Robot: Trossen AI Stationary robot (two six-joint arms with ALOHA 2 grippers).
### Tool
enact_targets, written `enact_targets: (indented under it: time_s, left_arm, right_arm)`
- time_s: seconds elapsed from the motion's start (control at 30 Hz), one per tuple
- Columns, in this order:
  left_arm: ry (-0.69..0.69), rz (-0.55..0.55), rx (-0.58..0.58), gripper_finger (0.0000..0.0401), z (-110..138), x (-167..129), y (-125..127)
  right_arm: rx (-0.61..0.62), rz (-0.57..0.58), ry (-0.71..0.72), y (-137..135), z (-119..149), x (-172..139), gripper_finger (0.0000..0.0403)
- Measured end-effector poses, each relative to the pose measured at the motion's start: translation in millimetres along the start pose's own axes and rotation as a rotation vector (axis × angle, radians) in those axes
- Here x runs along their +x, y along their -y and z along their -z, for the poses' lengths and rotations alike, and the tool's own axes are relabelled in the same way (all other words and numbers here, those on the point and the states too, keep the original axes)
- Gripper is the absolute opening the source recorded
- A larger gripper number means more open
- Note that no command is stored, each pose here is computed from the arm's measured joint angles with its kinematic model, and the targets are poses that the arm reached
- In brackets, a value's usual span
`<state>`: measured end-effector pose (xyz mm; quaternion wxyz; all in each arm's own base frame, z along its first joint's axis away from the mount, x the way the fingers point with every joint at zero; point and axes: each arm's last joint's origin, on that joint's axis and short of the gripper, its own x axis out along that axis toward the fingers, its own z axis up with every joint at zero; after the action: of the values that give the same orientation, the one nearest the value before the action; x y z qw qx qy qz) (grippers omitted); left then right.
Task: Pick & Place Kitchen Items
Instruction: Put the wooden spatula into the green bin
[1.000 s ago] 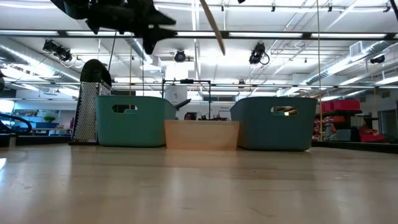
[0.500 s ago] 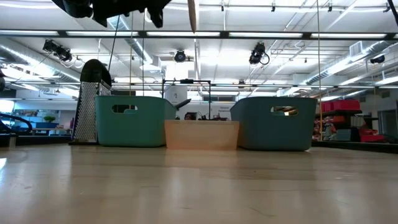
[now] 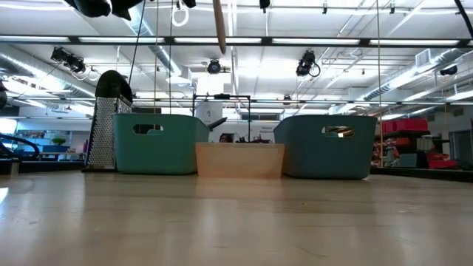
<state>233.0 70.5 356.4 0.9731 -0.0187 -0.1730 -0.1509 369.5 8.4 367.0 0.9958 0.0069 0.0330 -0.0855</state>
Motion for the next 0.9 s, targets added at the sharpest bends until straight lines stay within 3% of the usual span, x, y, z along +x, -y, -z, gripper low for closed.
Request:
enact_targets:
  time_s: [0.37, 0.57, 0.9]
  left_arm:
    - [0.021, -0.027, 0.047, 0.0151, 1.6, 6.7, 8.6]
    - [0.019, -0.032, 0.049, 0.0094, 1.8, 6.6, 8.3]
    - [0.004, -0.115, 0.014, 0.0094, 4.5, 6.5, 5.7]
  right_arm:
    - [0.014, -0.001, -0.013, 7.8, 7.7, 9.3, 0.0077]
    - [0.022, -0.003, -0.015, 9.2, 7.8, 9.6, 0.0077]
    - [0.022, 0.008, -0.029, 10.0, 9.3, 9.7, 0.0077]
